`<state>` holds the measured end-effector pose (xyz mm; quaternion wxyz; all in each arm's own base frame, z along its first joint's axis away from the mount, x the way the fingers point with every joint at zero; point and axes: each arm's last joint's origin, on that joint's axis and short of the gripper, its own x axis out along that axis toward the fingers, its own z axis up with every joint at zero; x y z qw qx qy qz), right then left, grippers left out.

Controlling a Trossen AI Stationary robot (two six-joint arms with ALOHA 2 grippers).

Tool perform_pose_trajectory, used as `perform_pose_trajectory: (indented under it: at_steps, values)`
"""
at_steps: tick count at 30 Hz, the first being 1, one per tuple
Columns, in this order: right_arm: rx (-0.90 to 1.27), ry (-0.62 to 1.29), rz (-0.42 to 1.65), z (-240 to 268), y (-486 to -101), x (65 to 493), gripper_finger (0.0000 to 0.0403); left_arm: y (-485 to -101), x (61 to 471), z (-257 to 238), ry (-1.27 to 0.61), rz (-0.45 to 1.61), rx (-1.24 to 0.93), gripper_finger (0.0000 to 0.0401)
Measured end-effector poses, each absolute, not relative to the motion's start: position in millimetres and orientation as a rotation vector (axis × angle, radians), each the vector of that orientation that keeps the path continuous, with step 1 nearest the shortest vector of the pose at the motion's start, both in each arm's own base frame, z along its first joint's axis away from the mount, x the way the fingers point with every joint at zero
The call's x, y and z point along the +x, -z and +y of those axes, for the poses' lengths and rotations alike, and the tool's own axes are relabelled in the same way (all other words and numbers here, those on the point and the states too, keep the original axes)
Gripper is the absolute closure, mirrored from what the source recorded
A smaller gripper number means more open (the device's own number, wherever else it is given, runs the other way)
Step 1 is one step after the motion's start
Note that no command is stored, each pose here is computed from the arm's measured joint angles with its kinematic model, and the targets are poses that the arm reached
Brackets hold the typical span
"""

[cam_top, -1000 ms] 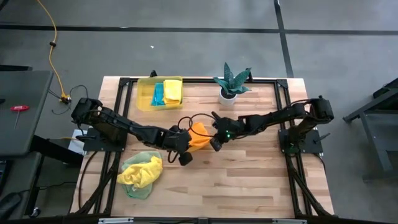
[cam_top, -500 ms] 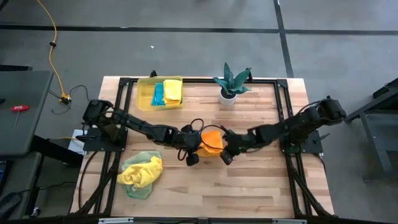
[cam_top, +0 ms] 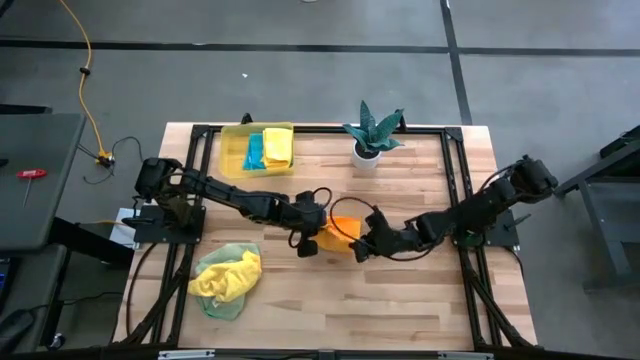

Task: Fold microfiber towels
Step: Fold the orange microfiber cloth

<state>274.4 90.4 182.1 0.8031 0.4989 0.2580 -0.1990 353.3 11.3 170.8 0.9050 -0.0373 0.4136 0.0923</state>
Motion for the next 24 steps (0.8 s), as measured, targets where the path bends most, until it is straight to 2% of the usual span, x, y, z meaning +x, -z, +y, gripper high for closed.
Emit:
perform_pose_trajectory:
  at_steps: [12, 18, 24]
  values:
    - [1.062, 0.634, 0.581, 47, -173, 276, 0.0403, -166, 348, 0, -0.37, 0.857, -0.136, 0.0401]
    - [1.069, 0.571, 0.638, 50, -173, 276, 0.0403, -159, 347, 0, -0.366, 0.826, -0.16, 0.0401]
    - [1.125, 0.522, 0.663, 81, -173, 269, 0.0403, -162, 351, 11, -0.318, 0.791, -0.052, 0.0401]
